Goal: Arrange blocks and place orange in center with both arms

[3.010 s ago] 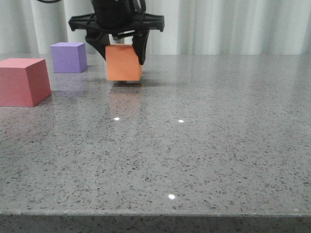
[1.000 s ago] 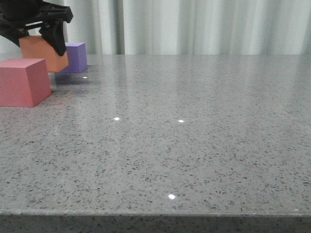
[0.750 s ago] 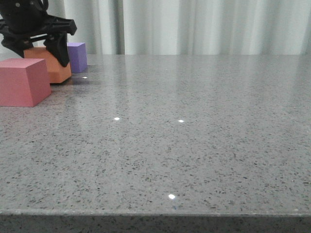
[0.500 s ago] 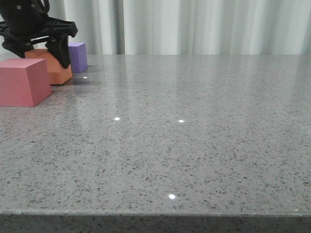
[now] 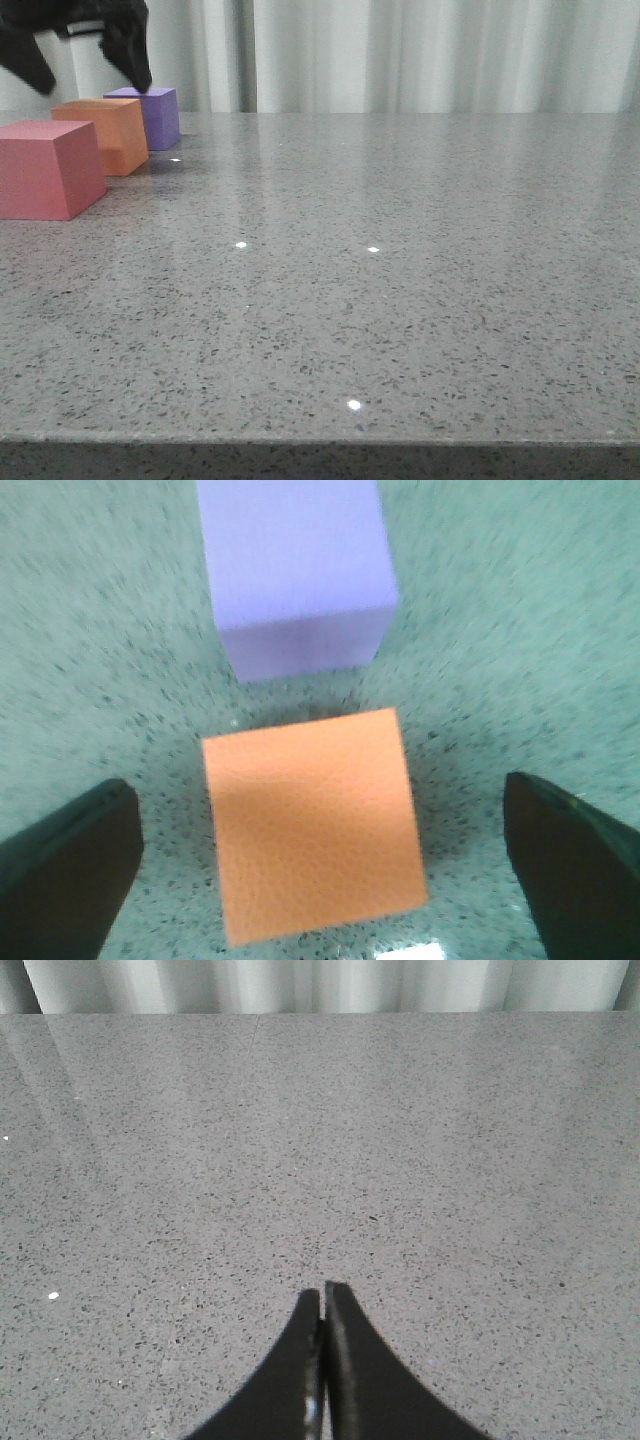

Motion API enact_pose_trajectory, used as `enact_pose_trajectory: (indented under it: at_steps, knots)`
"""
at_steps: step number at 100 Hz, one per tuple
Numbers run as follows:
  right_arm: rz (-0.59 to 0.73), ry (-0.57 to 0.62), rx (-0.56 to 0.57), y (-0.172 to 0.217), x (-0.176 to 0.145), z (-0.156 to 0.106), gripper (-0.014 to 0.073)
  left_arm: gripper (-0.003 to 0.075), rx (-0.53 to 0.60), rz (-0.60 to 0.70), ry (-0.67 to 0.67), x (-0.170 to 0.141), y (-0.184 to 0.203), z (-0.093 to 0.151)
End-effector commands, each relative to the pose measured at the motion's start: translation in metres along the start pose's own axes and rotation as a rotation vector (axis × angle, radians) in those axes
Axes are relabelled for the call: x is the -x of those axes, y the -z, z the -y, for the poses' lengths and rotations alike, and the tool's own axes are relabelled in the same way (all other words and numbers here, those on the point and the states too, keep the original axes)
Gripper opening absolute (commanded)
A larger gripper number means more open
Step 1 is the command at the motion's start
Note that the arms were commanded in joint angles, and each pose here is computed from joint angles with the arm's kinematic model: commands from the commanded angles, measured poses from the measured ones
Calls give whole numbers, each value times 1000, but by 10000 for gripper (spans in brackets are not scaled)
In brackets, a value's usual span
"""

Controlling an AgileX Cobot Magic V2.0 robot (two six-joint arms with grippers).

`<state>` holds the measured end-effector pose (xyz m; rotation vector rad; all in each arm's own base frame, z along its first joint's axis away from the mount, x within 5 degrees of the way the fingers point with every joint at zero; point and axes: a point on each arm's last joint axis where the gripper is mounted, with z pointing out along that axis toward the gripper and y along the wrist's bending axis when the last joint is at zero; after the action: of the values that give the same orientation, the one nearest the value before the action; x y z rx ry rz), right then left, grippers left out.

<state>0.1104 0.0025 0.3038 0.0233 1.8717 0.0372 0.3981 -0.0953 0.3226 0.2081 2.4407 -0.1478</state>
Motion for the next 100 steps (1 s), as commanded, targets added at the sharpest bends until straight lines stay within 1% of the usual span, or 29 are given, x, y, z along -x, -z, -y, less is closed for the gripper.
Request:
enact_pose_trajectory:
  at_steps: [1, 18, 34, 47, 65, 100]
  knots:
    - [104, 17, -1, 3, 16, 0, -67, 690, -16, 188, 14, 20, 56, 0]
    - [104, 17, -1, 3, 16, 0, -67, 690, -10, 282, 23, 16, 100, -5]
    - [104, 17, -1, 3, 16, 0, -67, 690, 19, 360, 53, -9, 132, -20]
    - [104, 17, -1, 3, 16, 0, -67, 690, 38, 418, 75, -42, 160, -27]
    - [104, 17, -1, 3, 16, 0, -67, 690, 40, 524, 75, -93, 192, -26]
    - [104, 17, -1, 3, 16, 0, -67, 690, 36, 720, 67, -192, 221, -23]
